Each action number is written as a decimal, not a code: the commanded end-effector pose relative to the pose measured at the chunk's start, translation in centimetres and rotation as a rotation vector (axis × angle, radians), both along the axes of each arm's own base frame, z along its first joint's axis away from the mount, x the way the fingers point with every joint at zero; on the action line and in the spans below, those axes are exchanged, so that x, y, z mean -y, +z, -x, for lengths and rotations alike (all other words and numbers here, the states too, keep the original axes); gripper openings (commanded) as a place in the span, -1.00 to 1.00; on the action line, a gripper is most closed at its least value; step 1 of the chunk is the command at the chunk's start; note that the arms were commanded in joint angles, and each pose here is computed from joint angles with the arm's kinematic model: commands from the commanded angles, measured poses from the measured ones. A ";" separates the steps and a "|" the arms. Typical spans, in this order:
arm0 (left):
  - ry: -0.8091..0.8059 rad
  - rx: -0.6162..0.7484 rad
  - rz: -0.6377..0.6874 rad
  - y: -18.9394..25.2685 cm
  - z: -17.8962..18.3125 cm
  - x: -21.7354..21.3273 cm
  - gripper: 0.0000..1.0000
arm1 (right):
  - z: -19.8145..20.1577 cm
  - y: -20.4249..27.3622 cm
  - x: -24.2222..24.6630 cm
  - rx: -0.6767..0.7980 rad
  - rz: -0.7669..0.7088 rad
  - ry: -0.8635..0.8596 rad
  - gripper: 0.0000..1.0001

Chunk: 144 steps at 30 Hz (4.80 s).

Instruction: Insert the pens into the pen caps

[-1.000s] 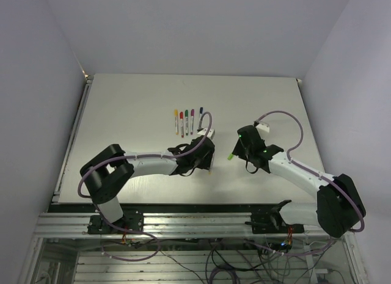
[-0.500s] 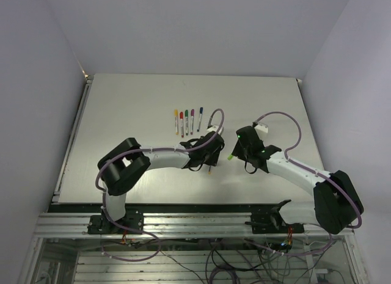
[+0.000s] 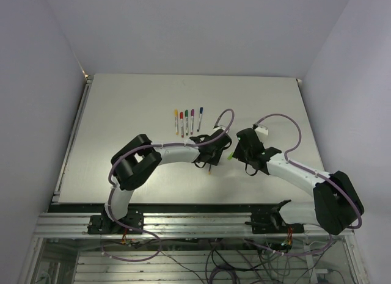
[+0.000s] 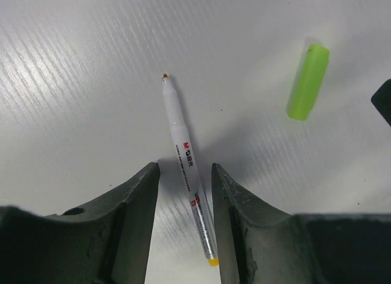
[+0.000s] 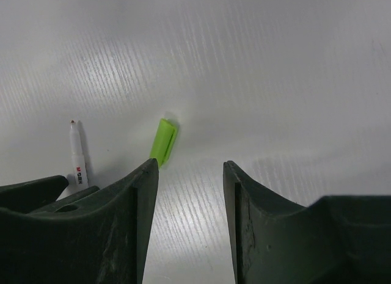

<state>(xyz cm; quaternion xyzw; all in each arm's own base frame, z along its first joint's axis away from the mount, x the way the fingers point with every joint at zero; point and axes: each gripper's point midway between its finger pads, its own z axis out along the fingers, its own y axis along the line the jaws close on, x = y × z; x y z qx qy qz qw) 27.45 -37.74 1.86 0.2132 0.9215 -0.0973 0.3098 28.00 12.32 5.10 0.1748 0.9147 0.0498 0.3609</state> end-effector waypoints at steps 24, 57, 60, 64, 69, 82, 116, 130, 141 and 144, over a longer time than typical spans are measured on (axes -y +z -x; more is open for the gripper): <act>-0.146 -0.295 -0.392 -9.0 7.7 -8.1 -0.35 | 0.8 1.4 0.1 0.029 -0.071 -0.033 -0.13; -0.014 -0.078 0.178 7.4 9.2 -8.0 -0.86 | -1.8 -1.8 -2.3 -0.048 0.020 -0.033 -0.17; 0.001 -0.071 0.204 7.8 9.4 -8.4 -0.86 | -2.0 -2.4 -2.6 -0.061 0.023 -0.033 -0.18; 0.003 -0.078 0.216 7.7 9.7 -8.6 -0.86 | -2.4 -3.0 -2.9 -0.074 0.035 -0.026 -0.20; 0.001 -0.080 0.228 7.6 9.7 -8.3 -0.86 | -2.5 -3.6 -3.1 -0.091 0.066 -0.018 -0.27; 0.003 -0.075 0.236 7.7 9.5 -8.0 -0.86 | -0.6 -5.0 -2.6 -0.151 0.115 0.022 -0.32; -0.069 0.026 0.371 11.1 10.1 -5.8 -0.86 | -0.6 2.1 -5.6 0.095 -0.021 0.226 -1.00; -0.155 0.292 0.591 17.2 12.8 -0.8 -0.86 | 1.7 18.2 -7.7 0.647 -0.394 0.291 -1.00; -0.066 0.422 0.859 21.3 11.9 -1.7 -0.86 | 3.8 23.8 -7.6 0.883 -0.566 0.354 -1.00; -0.074 0.439 0.901 21.9 11.9 -1.4 -0.86 | 4.3 25.2 -8.4 0.949 -0.590 0.419 -1.00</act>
